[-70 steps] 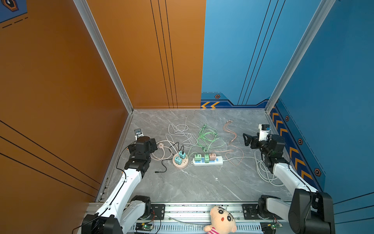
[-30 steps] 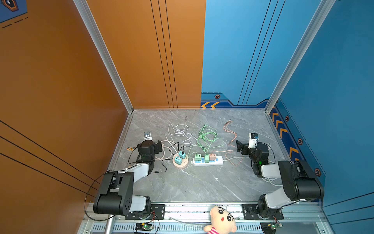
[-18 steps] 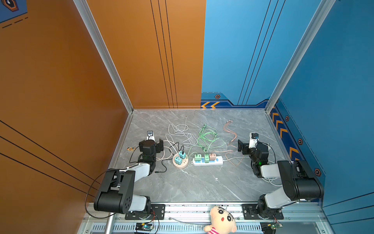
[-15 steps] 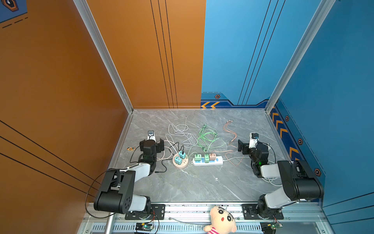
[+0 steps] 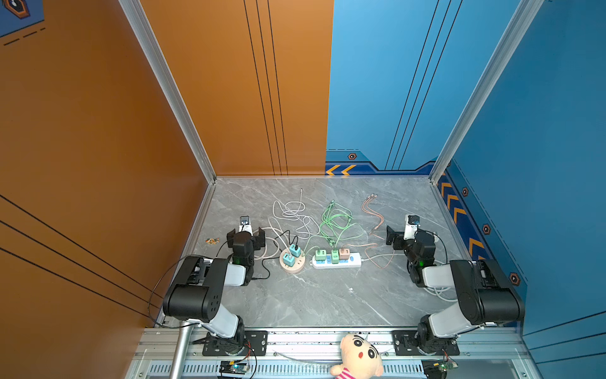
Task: Insert the plug
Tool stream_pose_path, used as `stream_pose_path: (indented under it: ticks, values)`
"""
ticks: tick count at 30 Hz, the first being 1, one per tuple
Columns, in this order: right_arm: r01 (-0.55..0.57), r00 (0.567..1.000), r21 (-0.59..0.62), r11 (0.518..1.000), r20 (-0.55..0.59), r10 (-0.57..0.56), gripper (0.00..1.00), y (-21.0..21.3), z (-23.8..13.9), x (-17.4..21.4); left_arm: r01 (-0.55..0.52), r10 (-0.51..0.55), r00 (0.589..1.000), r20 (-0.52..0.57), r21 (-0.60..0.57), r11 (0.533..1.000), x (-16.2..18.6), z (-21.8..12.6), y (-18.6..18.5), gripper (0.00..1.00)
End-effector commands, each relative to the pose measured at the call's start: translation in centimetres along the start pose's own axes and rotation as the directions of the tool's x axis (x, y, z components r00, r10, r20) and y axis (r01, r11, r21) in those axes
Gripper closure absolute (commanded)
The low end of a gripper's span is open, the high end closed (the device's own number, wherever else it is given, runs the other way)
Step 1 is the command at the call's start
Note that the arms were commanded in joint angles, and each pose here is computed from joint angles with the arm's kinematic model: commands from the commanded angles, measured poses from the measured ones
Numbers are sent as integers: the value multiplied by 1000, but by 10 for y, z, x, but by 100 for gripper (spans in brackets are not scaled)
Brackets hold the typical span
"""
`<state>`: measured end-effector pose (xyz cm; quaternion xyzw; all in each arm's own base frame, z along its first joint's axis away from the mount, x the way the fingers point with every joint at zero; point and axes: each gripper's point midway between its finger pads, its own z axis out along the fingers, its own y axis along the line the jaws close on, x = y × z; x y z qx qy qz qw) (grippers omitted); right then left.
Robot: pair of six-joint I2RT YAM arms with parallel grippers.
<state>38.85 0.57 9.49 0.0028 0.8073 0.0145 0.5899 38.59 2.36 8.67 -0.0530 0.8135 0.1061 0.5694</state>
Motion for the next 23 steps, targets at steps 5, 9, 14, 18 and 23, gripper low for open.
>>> stream_pose_path:
  ticks: [5,9,14,18,23]
  values:
    - [-27,999,15,1000,-19,27,0,-7,6,-1,42,-41,999,28,-39,998,-8,2,9,2]
    - [-27,999,15,1000,-19,27,0,-7,6,-1,41,-40,999,27,-38,998,-8,2,9,2]
    - [-27,999,15,1000,-21,28,0,-7,6,0,41,-40,999,27,-40,998,-8,2,9,2]
    - [-29,999,15,999,-22,30,0,-7,6,0,41,-40,999,26,-38,998,-8,2,9,2]
    - [-30,999,18,999,-21,30,0,-8,6,0,41,-40,999,27,-39,998,-8,2,9,2]
